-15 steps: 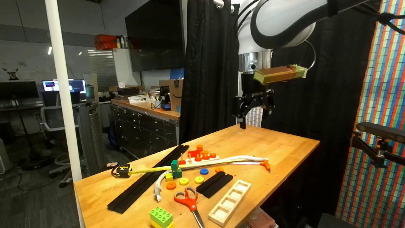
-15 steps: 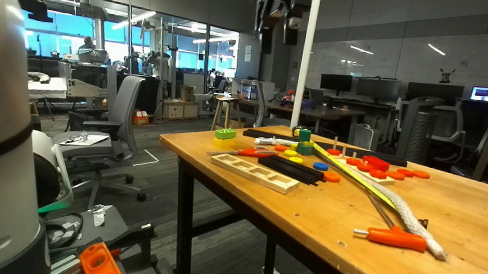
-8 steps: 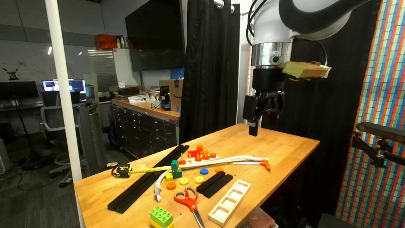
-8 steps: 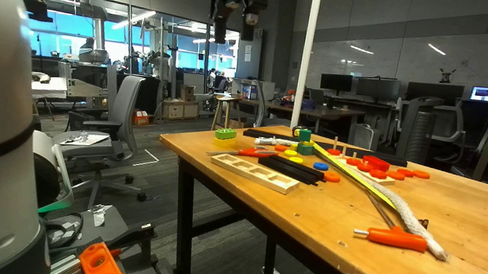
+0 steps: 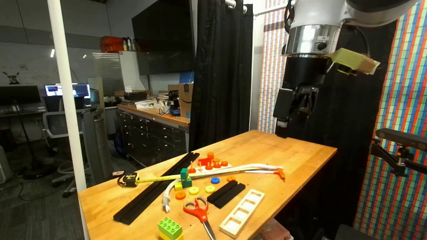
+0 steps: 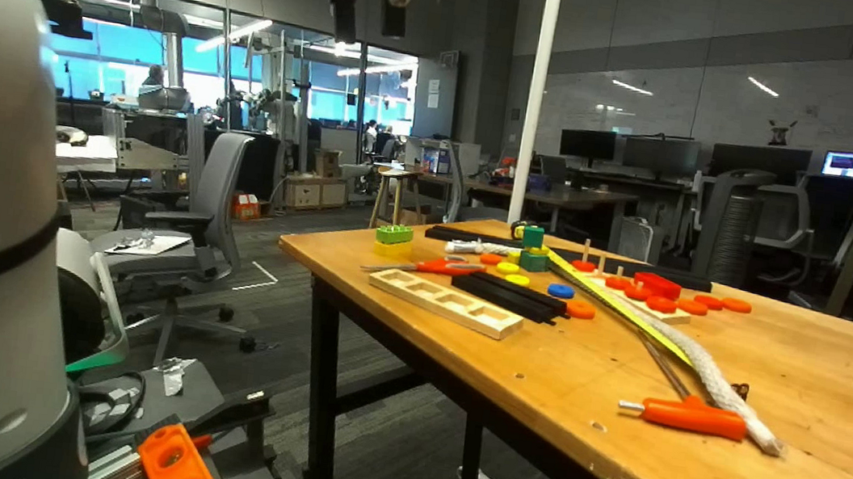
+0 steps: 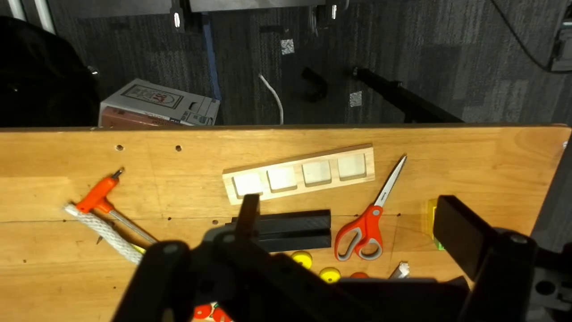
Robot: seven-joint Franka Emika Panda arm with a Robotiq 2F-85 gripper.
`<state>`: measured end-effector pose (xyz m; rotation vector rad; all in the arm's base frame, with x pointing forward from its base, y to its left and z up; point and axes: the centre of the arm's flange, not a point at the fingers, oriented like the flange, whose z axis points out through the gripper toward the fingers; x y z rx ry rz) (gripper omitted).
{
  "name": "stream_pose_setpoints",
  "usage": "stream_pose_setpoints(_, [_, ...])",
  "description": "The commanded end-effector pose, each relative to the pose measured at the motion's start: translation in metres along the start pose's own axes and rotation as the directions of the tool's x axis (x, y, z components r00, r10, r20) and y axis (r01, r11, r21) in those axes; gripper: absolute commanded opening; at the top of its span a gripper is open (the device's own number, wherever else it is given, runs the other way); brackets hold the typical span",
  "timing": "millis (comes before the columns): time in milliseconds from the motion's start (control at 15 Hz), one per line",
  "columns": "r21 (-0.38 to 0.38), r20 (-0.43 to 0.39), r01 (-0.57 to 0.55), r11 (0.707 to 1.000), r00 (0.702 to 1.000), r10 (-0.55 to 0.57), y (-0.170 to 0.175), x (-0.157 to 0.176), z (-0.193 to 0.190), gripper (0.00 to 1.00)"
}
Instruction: Put the green block on the yellow block which is on the green block
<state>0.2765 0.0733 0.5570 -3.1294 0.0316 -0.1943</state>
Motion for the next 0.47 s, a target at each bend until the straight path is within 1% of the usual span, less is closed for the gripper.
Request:
stream_pose_setpoints(0, [0.000,0.001,0.000,1.000,1.000,0.000,0.0002,-0.0006,0.0009,1.00])
stream_pose_setpoints(400, [-0.001,0.004,0.002,1.000,1.000,-0.002,0.0003,-0.0008,0.0023,1.00])
